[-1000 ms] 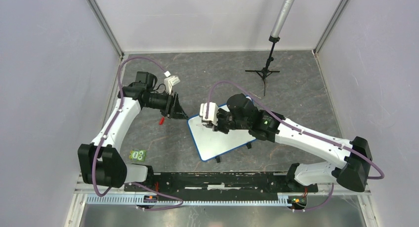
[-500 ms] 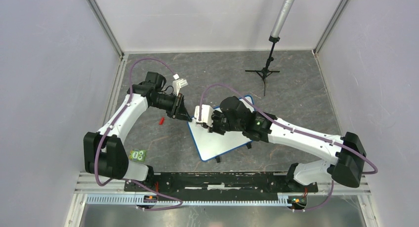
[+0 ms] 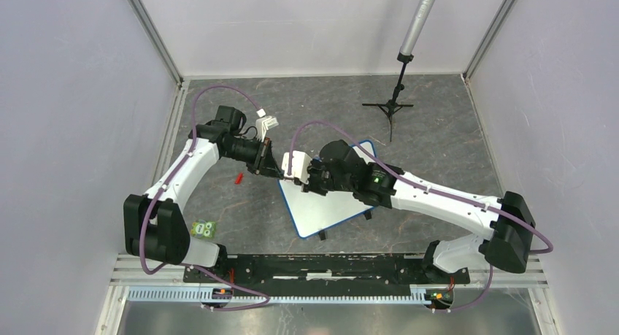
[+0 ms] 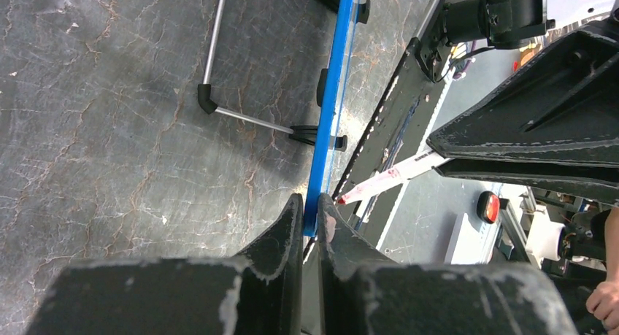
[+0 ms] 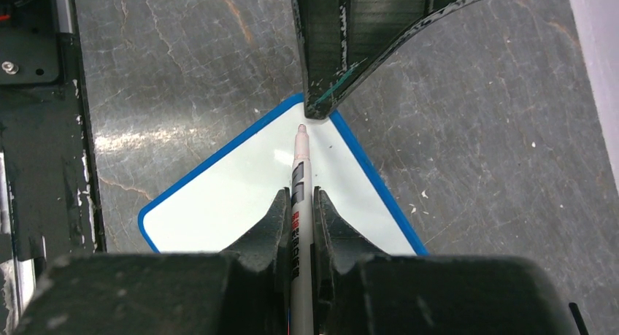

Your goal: Write a sentence on the whiteboard

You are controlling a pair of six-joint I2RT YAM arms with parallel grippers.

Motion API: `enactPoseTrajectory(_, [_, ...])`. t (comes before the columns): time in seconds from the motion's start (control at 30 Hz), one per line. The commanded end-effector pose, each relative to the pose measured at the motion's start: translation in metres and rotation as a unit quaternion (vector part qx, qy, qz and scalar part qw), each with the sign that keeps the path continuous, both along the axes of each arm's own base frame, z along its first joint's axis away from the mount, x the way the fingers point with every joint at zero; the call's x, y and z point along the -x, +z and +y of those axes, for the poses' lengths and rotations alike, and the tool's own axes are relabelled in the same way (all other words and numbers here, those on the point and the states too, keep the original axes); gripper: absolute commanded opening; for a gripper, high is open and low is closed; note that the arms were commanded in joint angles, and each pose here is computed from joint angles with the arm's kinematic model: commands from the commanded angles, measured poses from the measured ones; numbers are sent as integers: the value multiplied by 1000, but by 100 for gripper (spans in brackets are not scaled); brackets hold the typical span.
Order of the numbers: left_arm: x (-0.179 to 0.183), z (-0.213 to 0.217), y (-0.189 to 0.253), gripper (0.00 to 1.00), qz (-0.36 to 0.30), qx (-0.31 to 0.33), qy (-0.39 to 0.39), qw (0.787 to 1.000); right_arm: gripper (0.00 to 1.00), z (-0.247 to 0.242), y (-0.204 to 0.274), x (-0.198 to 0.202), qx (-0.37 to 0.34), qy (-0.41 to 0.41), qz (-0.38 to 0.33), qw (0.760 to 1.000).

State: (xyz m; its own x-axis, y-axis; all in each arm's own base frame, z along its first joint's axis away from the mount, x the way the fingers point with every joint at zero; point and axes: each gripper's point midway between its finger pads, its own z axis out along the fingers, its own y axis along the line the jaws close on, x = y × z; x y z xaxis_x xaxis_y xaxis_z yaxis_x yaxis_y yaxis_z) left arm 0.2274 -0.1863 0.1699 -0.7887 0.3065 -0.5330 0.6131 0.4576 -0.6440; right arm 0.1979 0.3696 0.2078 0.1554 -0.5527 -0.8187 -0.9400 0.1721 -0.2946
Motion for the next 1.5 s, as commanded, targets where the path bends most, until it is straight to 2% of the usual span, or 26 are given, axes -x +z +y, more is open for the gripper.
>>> enactPoseTrajectory(0.0, [-8,-5,12,8,-18,10,-2,1000,0,12,30,-10,-35,-14,-23,999])
enactPoseTrajectory(0.27, [-9,-4,12,3,-23,5,-1,1000,0,13,20,-15,-18,-22,-24,999])
enactPoseTrajectory(0.63, [-9,-3,10,2,-26,-1,-1,1000,0,6,5,-10,7,-24,-22,999])
enactPoseTrajectory(1.23, [-9,-3,8,3,-28,-6,-2,1000,0,-4,-34,28,51,19,0,999])
enactPoseTrajectory(1.47, [-8,-3,9,3,-30,-6,-3,1000,0,4,-7,22,29,12,-14,999])
